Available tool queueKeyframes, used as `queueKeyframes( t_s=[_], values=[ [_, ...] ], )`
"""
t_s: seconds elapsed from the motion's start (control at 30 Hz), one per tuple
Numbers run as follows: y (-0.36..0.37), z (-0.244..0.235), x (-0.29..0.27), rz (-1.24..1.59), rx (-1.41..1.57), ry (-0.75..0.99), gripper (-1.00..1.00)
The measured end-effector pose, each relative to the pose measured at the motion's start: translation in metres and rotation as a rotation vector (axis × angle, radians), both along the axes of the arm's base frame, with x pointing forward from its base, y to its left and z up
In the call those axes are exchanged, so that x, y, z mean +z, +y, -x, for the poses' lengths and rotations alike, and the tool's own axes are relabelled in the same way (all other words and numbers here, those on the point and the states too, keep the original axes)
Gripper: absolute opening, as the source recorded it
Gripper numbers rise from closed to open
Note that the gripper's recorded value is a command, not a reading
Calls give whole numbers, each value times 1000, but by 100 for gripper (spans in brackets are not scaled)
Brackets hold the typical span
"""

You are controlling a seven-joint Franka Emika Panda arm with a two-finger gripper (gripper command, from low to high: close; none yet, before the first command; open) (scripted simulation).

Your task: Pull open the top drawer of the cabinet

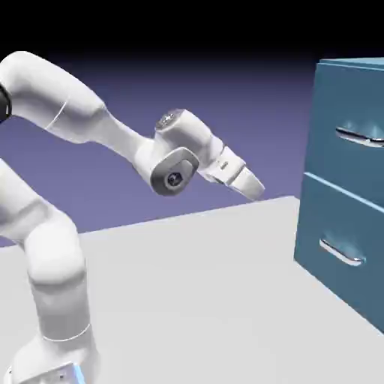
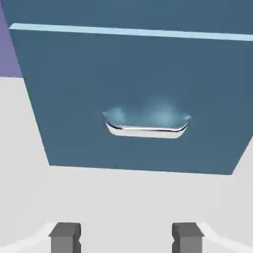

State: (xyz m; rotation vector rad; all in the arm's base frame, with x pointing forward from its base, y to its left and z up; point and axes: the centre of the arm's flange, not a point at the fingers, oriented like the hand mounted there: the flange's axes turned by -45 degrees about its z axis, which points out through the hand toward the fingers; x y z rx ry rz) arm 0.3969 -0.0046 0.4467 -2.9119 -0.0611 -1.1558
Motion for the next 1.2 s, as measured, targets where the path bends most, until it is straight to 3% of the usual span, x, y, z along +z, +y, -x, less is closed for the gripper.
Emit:
queueKeyframes(
  t_s=[0.3,0.63,0.93,1.2],
  values=[
    [-64,-36,-104,-136,-34,291,0],
    [-130,-34,-213,-192,-89,494,0],
    [-193,-21,-260,-111,-135,511,0],
    [-242,-29,-246,97,-120,393,0]
  ],
)
